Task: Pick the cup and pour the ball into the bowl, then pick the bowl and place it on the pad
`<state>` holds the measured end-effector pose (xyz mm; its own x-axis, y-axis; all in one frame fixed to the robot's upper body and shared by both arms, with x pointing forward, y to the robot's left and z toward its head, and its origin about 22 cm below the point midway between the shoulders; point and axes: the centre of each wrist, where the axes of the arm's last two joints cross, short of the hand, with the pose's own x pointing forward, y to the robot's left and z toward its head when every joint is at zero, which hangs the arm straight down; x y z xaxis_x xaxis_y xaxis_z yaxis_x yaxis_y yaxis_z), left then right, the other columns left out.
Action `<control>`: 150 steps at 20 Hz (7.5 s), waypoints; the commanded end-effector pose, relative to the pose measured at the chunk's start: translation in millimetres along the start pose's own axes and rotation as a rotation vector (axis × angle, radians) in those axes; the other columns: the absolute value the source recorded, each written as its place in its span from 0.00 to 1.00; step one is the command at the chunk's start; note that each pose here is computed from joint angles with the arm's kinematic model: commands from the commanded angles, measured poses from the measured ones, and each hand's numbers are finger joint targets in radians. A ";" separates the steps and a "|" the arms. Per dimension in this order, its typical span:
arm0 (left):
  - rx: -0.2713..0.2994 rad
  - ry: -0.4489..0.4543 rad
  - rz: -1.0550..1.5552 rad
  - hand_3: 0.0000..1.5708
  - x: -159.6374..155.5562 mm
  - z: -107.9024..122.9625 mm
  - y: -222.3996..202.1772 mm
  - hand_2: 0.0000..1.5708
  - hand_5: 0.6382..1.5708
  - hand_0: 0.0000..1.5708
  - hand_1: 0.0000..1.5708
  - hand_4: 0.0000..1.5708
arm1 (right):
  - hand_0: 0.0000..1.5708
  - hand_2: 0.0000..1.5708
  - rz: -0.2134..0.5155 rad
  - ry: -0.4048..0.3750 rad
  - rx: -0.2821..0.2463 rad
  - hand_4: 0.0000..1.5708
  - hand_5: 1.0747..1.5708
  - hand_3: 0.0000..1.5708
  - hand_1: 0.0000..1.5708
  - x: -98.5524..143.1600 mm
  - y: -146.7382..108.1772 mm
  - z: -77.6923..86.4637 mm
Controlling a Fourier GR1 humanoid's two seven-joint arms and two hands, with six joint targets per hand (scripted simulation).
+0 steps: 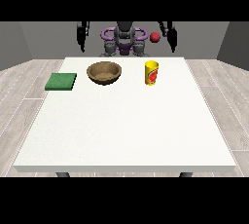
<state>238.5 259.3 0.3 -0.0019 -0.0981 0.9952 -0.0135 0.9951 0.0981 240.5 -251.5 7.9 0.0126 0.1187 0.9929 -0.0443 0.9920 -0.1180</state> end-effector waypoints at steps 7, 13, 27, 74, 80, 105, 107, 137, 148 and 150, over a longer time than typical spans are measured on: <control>-0.040 -0.037 0.261 0.00 4.1 27.2 -28.6 0.00 0.95 0.00 0.00 0.00 | 0.00 0.00 -0.152 0.018 -0.122 0.00 0.99 0.00 0.00 -14.6 -10.4 29.4; -0.128 -0.093 0.278 0.00 54.7 48.4 -60.3 0.00 0.94 0.00 0.00 0.00 | 0.00 0.00 -0.115 -0.047 -0.195 0.00 0.99 0.00 0.00 -4.3 -46.8 26.8; -0.057 -0.428 0.018 0.00 76.7 -33.3 -19.3 0.00 0.69 0.00 0.00 0.00 | 0.00 0.00 -0.115 -0.356 -0.071 0.00 0.98 0.00 0.00 27.0 -34.3 -45.9; 0.162 -0.418 -0.568 1.00 -37.0 -108.1 -72.0 1.00 0.96 0.86 0.86 0.63 | 0.00 0.00 -0.134 -0.248 -0.105 0.00 0.97 0.00 0.00 -21.1 -170.5 -47.3; 0.011 -0.355 -0.725 1.00 -24.0 -106.2 -99.7 1.00 1.00 0.89 0.89 0.69 | 0.00 0.00 -0.113 -0.102 -0.218 0.00 0.98 0.00 0.00 -43.7 -216.3 -5.9; 0.033 -0.550 -1.309 1.00 55.4 -99.1 -220.5 1.00 1.00 0.35 0.35 0.57 | 0.00 0.00 -0.093 -0.147 -0.160 0.00 0.92 0.10 0.00 -32.2 -181.5 -62.0; 0.017 -0.562 -1.383 1.00 51.4 -98.3 -221.3 1.00 1.00 0.35 0.35 0.56 | 0.00 0.00 -0.097 -0.111 -0.147 0.00 0.92 0.14 0.00 -28.4 -180.0 -66.3; -0.156 -0.856 -2.028 1.00 103.2 -97.5 -253.7 1.00 0.88 0.96 0.96 0.77 | 0.00 0.00 -0.167 -0.072 -0.131 0.13 0.95 0.00 0.00 -49.2 -158.9 -68.7; 0.071 -0.519 -1.190 1.00 118.2 -130.6 -140.5 1.00 1.00 0.24 0.24 0.55 | 0.00 0.00 -0.211 0.001 -0.201 0.30 0.97 0.00 0.00 -61.5 -148.2 -63.9; 0.046 -0.475 -1.077 0.99 109.4 -134.3 -122.7 1.00 0.98 0.55 0.55 0.59 | 0.00 0.00 -0.226 -0.043 -0.199 0.26 0.97 0.00 0.00 -53.0 -143.8 -72.8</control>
<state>368.2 89.6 103.1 -0.3795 -0.9223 0.0738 -0.3208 0.2060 0.9245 314.8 -404.8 -30.0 -0.0161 -0.0876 0.9960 0.1407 0.9860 0.0890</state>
